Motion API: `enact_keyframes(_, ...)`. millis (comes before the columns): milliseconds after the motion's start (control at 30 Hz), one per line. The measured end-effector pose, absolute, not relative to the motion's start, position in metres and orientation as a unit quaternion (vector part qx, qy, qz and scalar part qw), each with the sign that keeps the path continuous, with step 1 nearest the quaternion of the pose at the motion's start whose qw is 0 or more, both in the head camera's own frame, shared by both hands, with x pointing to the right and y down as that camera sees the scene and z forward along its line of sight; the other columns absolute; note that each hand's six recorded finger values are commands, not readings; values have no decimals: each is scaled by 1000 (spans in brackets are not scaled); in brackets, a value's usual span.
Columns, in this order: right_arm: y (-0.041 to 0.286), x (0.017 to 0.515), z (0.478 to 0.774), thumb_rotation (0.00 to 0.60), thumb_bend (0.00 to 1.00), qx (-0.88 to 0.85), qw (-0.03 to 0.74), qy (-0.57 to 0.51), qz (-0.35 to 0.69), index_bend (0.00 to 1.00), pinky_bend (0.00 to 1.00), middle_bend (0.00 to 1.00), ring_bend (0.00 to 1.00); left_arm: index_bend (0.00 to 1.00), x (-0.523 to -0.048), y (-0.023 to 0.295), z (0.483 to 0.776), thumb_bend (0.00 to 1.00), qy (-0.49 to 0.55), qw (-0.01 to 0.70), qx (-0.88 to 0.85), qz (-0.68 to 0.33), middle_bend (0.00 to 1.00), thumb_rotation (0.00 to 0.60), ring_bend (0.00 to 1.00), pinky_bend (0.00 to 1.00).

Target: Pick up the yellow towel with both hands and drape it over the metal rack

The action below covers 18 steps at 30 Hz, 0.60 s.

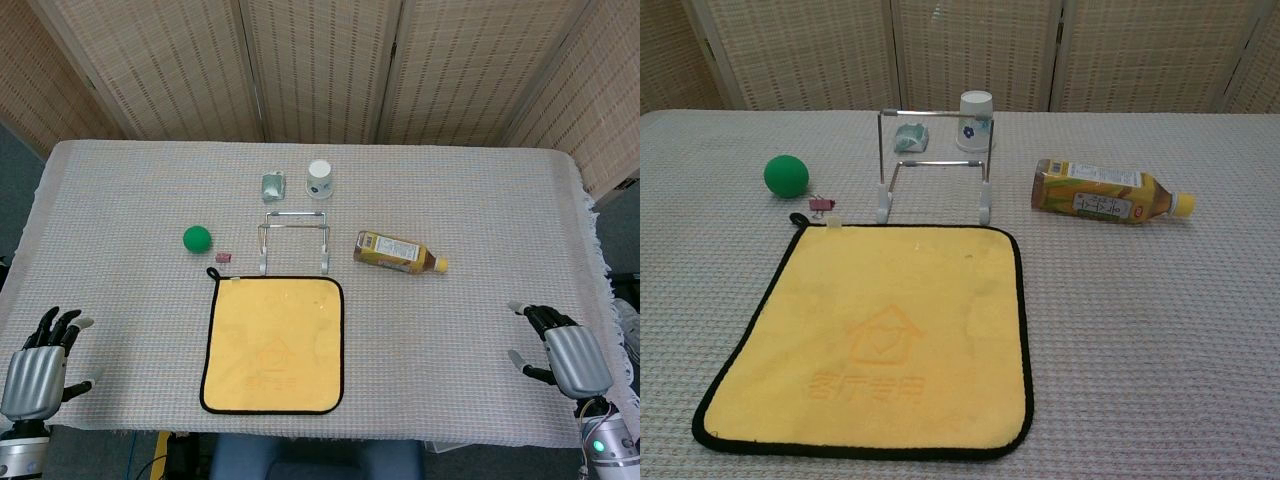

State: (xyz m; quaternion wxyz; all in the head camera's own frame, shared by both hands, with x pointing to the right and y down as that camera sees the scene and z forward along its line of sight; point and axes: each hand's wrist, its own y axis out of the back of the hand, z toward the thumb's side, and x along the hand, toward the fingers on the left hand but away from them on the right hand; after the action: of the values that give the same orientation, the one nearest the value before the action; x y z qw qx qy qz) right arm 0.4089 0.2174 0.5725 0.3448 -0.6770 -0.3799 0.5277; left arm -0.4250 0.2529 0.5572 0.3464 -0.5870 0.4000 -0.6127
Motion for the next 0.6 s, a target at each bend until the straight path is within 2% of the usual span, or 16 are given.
enact_keyframes(600,214,403,572,600,264,-682,349,-379,519,225,407,308,306,311,-424,250,558,224,398,352,-590,-608,202,600,106,323)
